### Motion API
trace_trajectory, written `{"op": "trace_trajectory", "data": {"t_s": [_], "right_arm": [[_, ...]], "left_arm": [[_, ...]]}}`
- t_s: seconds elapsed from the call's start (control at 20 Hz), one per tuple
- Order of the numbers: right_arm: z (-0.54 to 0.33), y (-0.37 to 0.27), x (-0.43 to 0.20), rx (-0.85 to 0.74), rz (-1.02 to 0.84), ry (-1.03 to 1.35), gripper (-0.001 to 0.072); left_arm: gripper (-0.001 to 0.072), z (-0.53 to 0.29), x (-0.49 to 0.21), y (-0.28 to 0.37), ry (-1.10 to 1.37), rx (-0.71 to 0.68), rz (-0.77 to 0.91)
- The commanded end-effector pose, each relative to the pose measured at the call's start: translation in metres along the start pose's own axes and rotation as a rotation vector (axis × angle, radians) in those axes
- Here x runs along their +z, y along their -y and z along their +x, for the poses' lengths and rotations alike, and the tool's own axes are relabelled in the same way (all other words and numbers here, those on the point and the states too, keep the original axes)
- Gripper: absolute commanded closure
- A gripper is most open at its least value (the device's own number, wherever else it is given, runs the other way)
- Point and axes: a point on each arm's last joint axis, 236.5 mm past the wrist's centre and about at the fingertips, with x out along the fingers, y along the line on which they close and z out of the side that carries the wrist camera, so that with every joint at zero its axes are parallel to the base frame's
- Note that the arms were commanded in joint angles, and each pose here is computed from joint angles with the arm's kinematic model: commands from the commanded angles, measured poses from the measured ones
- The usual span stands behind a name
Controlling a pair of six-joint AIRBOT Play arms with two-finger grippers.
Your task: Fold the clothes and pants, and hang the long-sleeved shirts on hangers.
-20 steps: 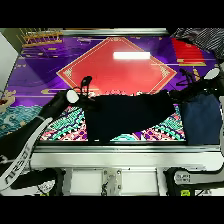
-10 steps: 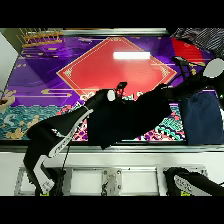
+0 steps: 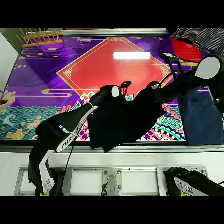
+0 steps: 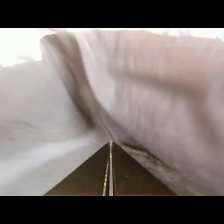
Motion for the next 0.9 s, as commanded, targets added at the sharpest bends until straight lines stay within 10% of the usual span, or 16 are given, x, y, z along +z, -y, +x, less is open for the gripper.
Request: {"op": "trace_trajectory", "data": {"t_s": [0.0, 0.75, 0.8, 0.85], "right_arm": [[0.007, -0.018, 0.002, 0.017, -0.043, -0.003, 0.0694], [0.128, -0.300, -0.018, 0.462, -0.334, 0.050, 0.0679], [0.141, -0.322, -0.025, 0.493, -0.360, 0.063, 0.0643], [0.153, -0.342, -0.034, 0.525, -0.398, 0.075, 0.0455]], "left_arm": [[0.0701, -0.064, 0.032, -0.036, 0.090, 0.062, -0.011], [0.0701, -0.423, 0.043, -0.188, 0.647, 0.331, -0.219], [0.0701, -0.436, 0.038, -0.192, 0.672, 0.342, -0.229], [0.0701, -0.446, 0.034, -0.193, 0.688, 0.350, -0.235]]}}
